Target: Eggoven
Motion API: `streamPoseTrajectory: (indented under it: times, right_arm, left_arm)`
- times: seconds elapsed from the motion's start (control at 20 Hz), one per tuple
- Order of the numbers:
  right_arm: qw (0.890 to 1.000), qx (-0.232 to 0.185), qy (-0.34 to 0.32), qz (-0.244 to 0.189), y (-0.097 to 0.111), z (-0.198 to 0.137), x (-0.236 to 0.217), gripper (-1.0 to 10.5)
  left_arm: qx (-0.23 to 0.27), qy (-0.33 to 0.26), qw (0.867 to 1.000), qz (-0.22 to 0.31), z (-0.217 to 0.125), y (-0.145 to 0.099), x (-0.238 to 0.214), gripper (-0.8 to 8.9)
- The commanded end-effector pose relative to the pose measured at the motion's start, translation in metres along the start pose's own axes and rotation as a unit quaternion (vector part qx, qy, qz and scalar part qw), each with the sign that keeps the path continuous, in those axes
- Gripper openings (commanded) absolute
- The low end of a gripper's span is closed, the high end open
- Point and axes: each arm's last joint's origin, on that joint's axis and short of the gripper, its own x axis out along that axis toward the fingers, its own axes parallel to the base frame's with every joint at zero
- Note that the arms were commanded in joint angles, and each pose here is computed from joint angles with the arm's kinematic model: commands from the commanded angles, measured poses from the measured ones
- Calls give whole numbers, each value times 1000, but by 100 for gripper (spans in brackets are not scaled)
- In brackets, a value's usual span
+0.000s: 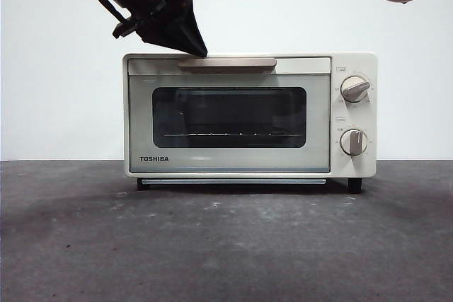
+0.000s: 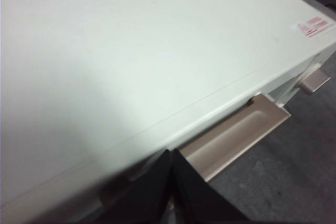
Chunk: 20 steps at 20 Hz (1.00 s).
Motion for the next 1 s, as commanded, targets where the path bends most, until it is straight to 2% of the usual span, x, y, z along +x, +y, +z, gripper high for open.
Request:
streamPoseTrajectory:
  times: [0.05, 0.55, 1.0]
  right_arm:
    - [1000, -9, -10, 6, 2, 4, -2, 3]
    - [1000, -9, -9, 5, 2, 4, -2, 3]
    - [1000, -11, -11, 6, 3, 4, -2, 3]
  left_arm:
    - [11, 1, 1000, -2, 2, 0, 10, 7]
    - [8, 41, 999, -6, -12, -1, 23, 7]
    - [31, 126, 991, -40, -30, -32, 25, 7]
